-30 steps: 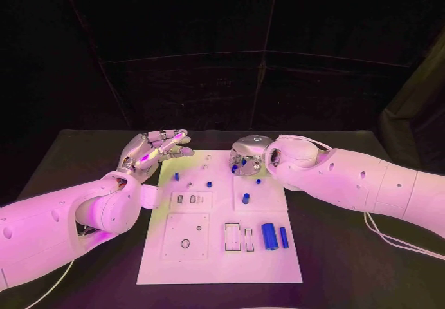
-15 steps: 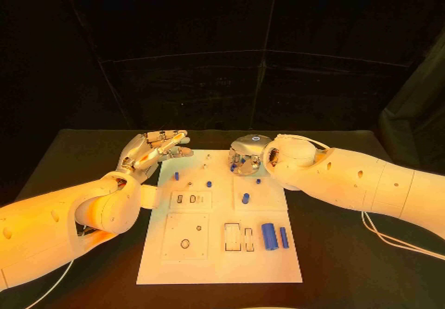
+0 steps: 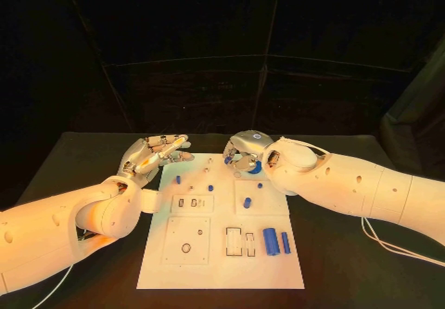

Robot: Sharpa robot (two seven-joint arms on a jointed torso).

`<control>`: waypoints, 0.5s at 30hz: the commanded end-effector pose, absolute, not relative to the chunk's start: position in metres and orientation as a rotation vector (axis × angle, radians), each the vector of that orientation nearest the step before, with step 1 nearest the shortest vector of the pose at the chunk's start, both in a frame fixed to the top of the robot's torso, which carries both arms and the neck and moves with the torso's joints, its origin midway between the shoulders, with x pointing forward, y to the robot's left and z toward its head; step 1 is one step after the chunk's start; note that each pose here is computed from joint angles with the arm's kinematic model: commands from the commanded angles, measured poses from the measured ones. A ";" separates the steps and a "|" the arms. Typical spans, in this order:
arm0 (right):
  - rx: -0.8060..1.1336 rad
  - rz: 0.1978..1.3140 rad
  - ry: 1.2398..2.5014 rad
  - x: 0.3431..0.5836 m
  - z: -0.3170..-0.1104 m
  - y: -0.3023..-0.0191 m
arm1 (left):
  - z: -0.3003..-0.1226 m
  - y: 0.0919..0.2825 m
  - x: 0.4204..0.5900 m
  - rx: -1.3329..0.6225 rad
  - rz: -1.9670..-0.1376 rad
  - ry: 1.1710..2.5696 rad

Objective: Assemble the parts on the task board

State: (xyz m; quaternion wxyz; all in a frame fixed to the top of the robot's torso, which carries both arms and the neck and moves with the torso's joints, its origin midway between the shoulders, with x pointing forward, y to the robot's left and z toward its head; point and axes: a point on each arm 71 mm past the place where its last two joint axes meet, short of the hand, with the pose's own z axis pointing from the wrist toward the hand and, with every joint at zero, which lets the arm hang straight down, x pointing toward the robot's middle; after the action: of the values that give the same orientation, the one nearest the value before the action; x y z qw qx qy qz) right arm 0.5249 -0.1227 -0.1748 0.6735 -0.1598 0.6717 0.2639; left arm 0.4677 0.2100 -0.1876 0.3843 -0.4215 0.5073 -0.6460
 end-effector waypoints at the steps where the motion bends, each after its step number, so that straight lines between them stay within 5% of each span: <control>1: -0.307 0.613 1.438 0.529 -0.169 -0.120 | -0.186 0.208 0.468 -1.074 -1.668 1.290; 15: -0.316 0.630 1.471 0.542 -0.177 -0.090 | -0.186 0.205 0.468 -1.073 -1.678 1.291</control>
State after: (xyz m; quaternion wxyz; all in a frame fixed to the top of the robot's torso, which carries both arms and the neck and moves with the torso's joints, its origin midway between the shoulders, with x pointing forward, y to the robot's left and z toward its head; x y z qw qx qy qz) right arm 0.5410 -0.0907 -0.1781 0.6866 -0.1407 0.6576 0.2764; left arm 0.4683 0.2066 -0.1878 0.3802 -0.4215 0.5072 -0.6484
